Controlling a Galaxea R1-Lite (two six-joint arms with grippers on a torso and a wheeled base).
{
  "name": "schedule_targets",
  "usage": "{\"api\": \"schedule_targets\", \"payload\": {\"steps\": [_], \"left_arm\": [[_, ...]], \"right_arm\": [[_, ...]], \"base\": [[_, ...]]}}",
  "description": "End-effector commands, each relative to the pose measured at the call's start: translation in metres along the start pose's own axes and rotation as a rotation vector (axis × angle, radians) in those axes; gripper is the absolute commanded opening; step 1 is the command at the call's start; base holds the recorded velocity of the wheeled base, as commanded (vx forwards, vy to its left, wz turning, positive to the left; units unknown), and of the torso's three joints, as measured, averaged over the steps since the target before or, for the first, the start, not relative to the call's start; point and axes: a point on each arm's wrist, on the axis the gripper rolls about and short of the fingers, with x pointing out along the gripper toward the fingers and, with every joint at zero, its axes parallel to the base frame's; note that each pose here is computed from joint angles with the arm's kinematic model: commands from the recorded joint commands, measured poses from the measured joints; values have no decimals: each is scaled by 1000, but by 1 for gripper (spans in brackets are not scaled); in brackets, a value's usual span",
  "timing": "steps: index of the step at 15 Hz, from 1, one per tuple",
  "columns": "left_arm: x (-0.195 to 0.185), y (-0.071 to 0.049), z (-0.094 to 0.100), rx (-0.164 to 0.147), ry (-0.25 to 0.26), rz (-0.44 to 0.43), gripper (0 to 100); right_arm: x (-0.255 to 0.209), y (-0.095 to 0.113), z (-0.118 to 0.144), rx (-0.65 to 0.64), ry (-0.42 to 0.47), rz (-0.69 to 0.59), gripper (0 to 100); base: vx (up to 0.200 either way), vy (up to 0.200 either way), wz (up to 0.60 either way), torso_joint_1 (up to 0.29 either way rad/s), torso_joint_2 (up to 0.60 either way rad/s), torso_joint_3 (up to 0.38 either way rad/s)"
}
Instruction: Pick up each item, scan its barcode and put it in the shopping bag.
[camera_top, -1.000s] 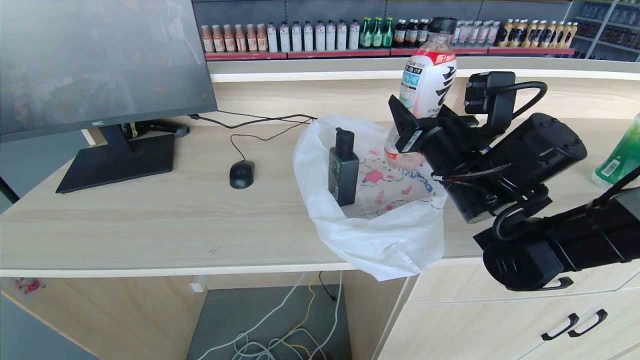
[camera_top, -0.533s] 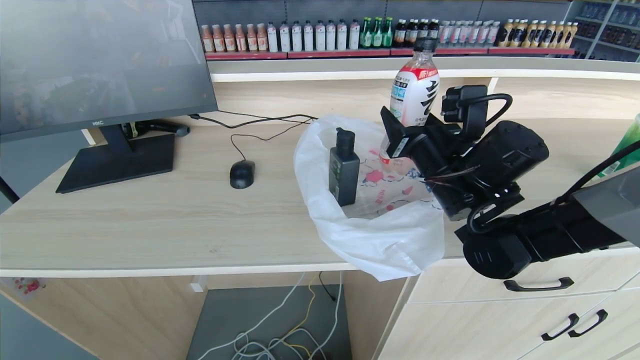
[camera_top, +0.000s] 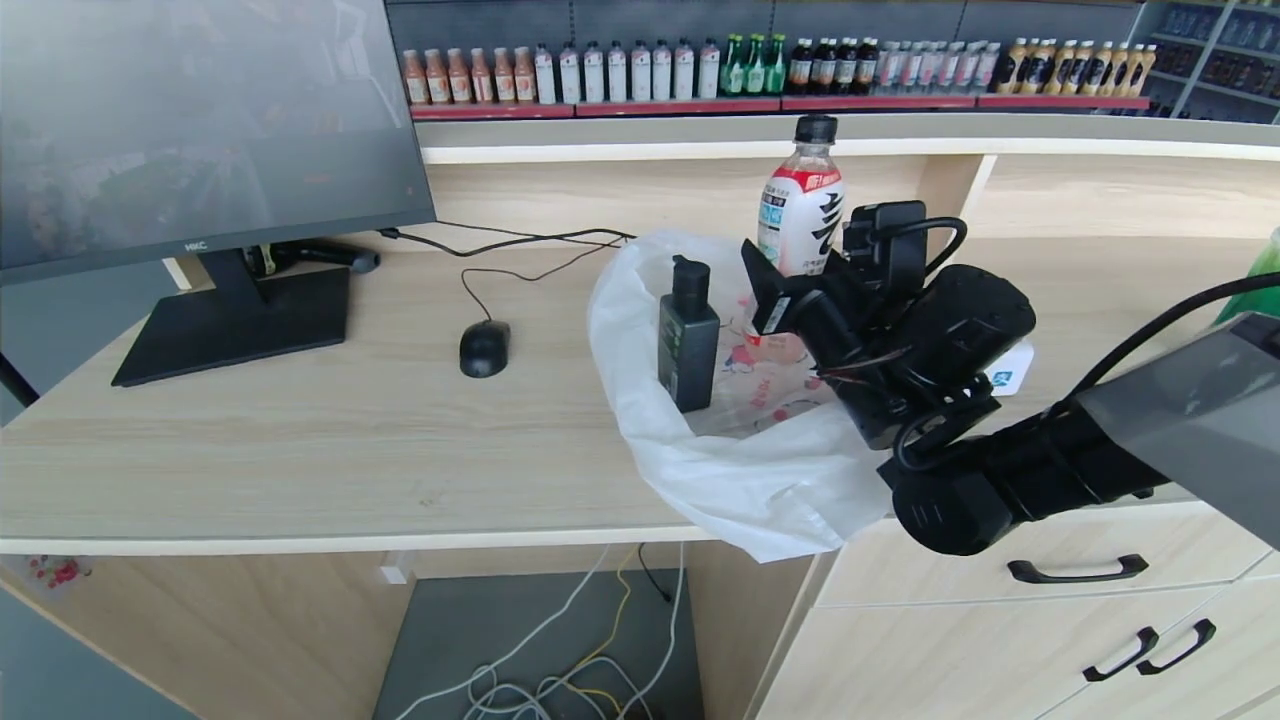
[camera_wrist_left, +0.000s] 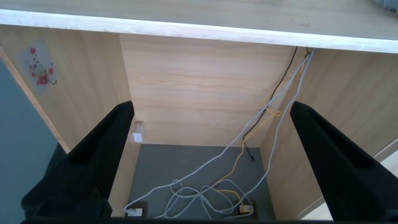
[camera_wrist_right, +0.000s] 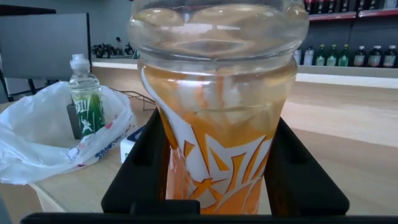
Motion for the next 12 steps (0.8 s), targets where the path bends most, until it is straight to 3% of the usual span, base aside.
{"api": "schedule_targets", "payload": {"steps": [1,12], "left_arm": [[0,0,0,-1,0,0,100],[0,0,0,-1,0,0,100]], "right_arm": [[4,-1,-10,-6,8,-4,0],[5,-5,-25,-20,38,-16,0]], "base": [[0,0,0,0,0,0],[0,0,0,0,0,0]]}}
